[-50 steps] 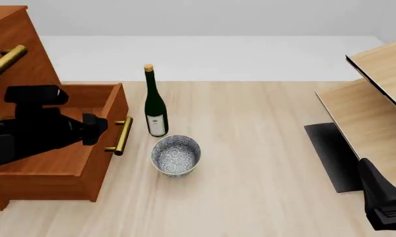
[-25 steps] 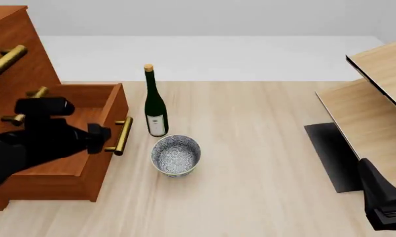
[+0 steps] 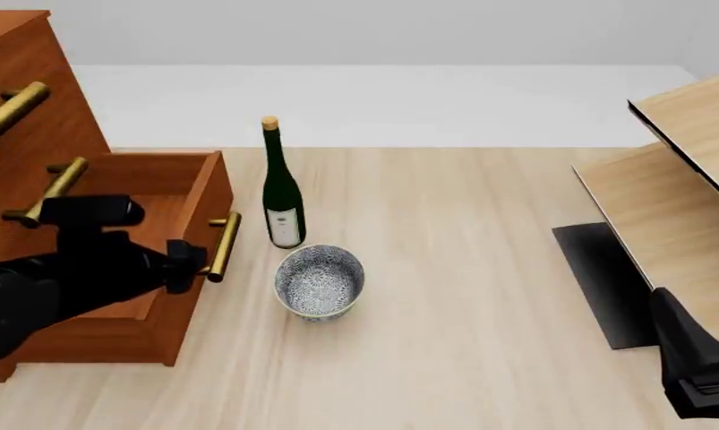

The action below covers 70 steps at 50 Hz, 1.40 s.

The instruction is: Put the wine bottle in the bottom drawer of the cabinet.

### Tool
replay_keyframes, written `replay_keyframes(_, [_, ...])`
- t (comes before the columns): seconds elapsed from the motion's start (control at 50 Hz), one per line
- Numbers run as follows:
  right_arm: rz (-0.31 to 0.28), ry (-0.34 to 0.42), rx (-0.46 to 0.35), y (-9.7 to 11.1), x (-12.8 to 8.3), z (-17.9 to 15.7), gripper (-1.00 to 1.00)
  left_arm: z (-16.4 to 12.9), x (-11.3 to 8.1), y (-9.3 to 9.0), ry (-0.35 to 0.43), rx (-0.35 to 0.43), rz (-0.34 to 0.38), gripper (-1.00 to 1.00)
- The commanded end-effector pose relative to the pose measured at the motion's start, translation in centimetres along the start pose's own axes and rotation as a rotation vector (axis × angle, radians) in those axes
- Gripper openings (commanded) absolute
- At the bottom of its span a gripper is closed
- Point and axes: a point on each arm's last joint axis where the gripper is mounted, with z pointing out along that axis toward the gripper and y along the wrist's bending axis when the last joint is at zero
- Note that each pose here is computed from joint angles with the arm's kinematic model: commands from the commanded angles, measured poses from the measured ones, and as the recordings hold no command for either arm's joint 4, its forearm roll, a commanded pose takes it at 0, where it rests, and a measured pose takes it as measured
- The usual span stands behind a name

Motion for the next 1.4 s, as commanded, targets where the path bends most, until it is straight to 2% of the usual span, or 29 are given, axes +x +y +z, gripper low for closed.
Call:
replay_keyframes(0.02, [0.0, 0.0, -0.001, 0.0, 0.0, 0.0, 1.0, 0.1, 0.3, -0.1, 0.004, 0.006, 0.0, 1.0])
replay_keyframes(0.64, [0.001, 0.0, 0.001, 0.0, 0.0, 0.0, 1.0, 0.4, 1.0, -0.9, 0.011, 0.038, 0.001, 1.0])
replay_keyframes(1.4, [0.004, -0.003, 0.001, 0.0, 0.0, 0.0, 1.0, 0.6, 0.4, -2.8, 0.005, 0.101, 0.003, 1.0])
